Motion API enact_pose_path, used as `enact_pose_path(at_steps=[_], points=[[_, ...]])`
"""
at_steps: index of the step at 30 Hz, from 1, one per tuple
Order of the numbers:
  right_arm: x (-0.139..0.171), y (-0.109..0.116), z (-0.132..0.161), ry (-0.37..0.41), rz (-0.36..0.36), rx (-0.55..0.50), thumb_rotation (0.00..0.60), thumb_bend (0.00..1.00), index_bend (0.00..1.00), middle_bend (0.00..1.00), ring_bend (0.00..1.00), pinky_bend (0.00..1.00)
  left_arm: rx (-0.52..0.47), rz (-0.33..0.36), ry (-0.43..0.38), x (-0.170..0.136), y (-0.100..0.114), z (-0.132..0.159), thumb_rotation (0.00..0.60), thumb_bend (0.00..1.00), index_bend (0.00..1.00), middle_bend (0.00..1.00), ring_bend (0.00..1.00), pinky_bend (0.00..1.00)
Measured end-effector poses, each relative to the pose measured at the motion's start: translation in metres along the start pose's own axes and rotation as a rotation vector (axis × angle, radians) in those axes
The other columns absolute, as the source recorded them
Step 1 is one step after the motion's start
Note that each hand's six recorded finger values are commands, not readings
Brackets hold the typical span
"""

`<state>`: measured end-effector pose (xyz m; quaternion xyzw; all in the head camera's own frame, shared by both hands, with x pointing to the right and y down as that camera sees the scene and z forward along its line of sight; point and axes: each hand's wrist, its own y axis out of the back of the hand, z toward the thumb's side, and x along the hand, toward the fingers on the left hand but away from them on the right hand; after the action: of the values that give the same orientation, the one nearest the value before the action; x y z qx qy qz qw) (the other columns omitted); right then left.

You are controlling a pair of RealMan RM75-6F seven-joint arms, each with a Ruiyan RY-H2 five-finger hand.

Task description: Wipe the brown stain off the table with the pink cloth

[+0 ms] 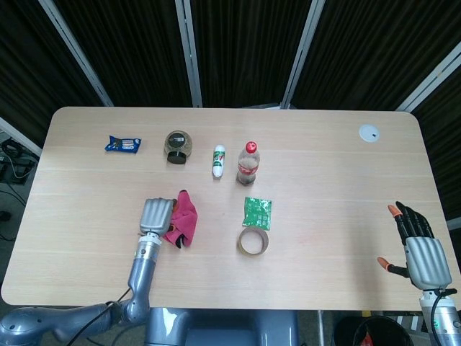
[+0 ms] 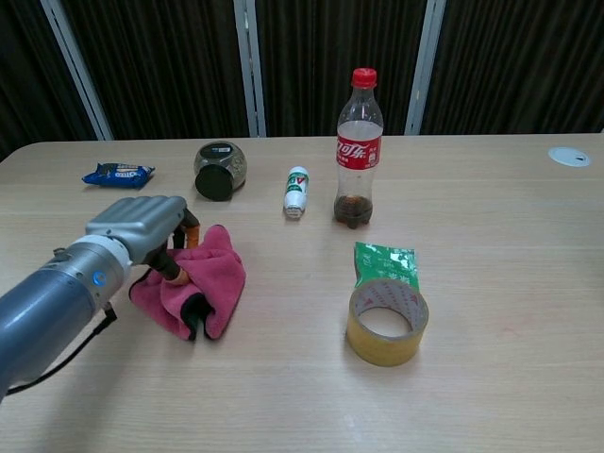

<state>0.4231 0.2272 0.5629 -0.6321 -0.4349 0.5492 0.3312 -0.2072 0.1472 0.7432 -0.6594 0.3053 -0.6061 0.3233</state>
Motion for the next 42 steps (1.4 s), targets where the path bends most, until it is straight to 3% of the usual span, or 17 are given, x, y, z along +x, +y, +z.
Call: enact_pose_path(at_steps=[10,16,22,26,29,32,33,35,37,42], points=[[0.0,-0.001,0.0,-0.004,0.004,0.005,0.6,0.01,0.02,0.0,0.0,0.08,-0.007,0.091,0.158,0.02,0.047,-0.094,0.6,0.59,0.85,0.58,0.5,0.6],[-0.001,-0.002,0.001,-0.003,0.005,0.011,0.6,0.01,0.02,0.0,0.0,0.08,-0.034,0.127,0.208,0.017,0.071,-0.135,0.6,0.59,0.84,0.56,0.49,0.59],[-0.001,-0.002,0.002,-0.003,0.003,0.017,0.6,0.01,0.02,0.0,0.0,0.08,-0.044,0.137,0.184,0.007,0.083,-0.151,0.6,0.58,0.78,0.51,0.45,0.55],[-0.001,-0.003,0.002,-0.007,0.005,0.016,0.6,0.01,0.02,0.0,0.0,0.08,-0.044,0.117,0.162,0.002,0.082,-0.155,0.6,0.58,0.73,0.45,0.4,0.51],[-0.001,-0.003,0.002,-0.01,0.007,0.014,0.6,0.01,0.02,0.0,0.0,0.08,-0.039,0.095,0.144,-0.001,0.077,-0.156,0.6,0.52,0.68,0.36,0.32,0.46],[-0.001,-0.003,0.002,-0.009,0.008,0.014,0.6,0.01,0.03,0.0,0.0,0.08,-0.038,0.076,0.127,-0.003,0.073,-0.156,0.6,0.36,0.51,0.15,0.1,0.17],[-0.001,-0.003,0.002,-0.009,0.009,0.014,0.6,0.01,0.02,0.0,0.0,0.08,-0.037,0.067,0.123,-0.004,0.07,-0.157,0.6,0.26,0.38,0.06,0.02,0.06],[-0.001,-0.003,0.002,-0.009,0.009,0.013,0.6,0.01,0.03,0.0,0.0,0.08,-0.031,0.039,0.115,-0.006,0.065,-0.158,0.6,0.14,0.2,0.0,0.0,0.0],[-0.001,-0.004,0.002,-0.009,0.009,0.013,0.6,0.01,0.03,0.0,0.0,0.08,-0.017,0.009,0.11,-0.008,0.061,-0.159,0.6,0.06,0.1,0.0,0.0,0.0],[-0.001,-0.004,0.002,-0.009,0.011,0.015,0.6,0.01,0.03,0.0,0.0,0.08,-0.001,-0.028,0.095,-0.013,0.063,-0.157,0.6,0.0,0.03,0.0,0.0,0.0]])
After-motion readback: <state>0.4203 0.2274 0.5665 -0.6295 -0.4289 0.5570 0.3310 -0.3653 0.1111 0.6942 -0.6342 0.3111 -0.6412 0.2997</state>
